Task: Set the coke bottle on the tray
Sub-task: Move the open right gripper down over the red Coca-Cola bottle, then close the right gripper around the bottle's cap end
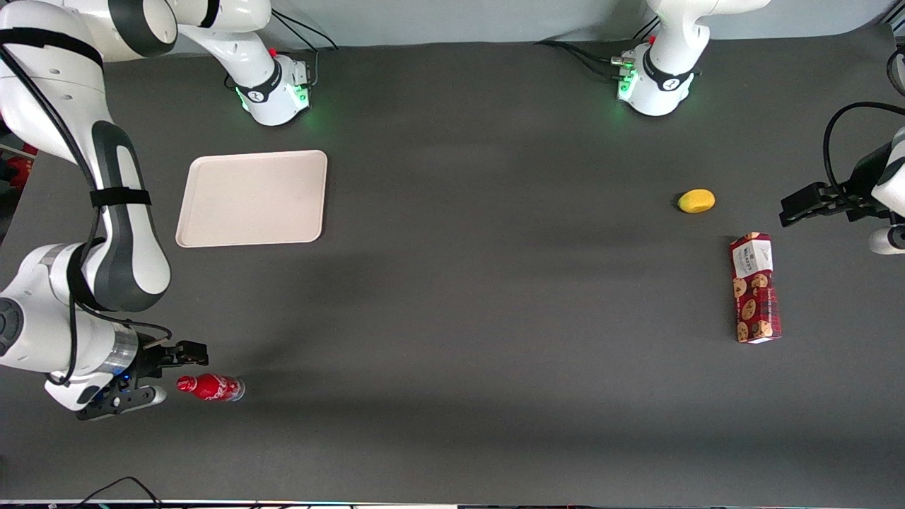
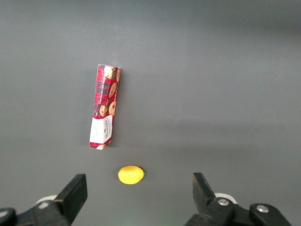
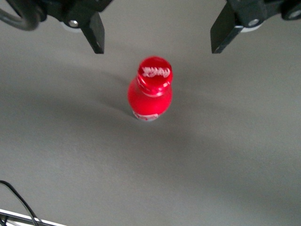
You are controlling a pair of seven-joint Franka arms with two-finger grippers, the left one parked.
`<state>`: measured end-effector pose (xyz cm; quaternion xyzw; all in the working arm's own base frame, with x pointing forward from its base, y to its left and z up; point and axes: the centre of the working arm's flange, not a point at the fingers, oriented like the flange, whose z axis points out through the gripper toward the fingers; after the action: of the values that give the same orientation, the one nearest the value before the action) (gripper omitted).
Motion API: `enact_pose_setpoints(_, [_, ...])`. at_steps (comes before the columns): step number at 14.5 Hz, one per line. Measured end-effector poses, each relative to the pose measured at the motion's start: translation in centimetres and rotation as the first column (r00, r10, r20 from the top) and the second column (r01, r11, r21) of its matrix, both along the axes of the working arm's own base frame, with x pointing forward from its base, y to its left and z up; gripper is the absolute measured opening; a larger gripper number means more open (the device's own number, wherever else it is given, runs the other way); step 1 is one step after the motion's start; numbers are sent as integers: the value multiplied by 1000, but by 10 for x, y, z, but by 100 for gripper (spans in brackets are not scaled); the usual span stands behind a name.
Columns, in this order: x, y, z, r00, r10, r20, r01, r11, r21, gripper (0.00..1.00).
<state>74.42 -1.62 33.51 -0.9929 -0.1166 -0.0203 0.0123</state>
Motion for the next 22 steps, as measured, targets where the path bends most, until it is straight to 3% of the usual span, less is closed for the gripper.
enact_pose_setpoints(6, [12,5,-19,999,35,25,-35,999,7,100])
enact_pose_setpoints(17, [13,-1,-29,995,95,27,-95,996,3,100])
enact_pose_setpoints(19, [14,-2,-29,991,131,30,-131,991,0,95])
enact_pose_setpoints(21, [14,-3,-29,986,165,32,-165,986,2,78])
enact_pose_setpoints(22, [14,-4,-30,985,168,33,-168,986,8,64])
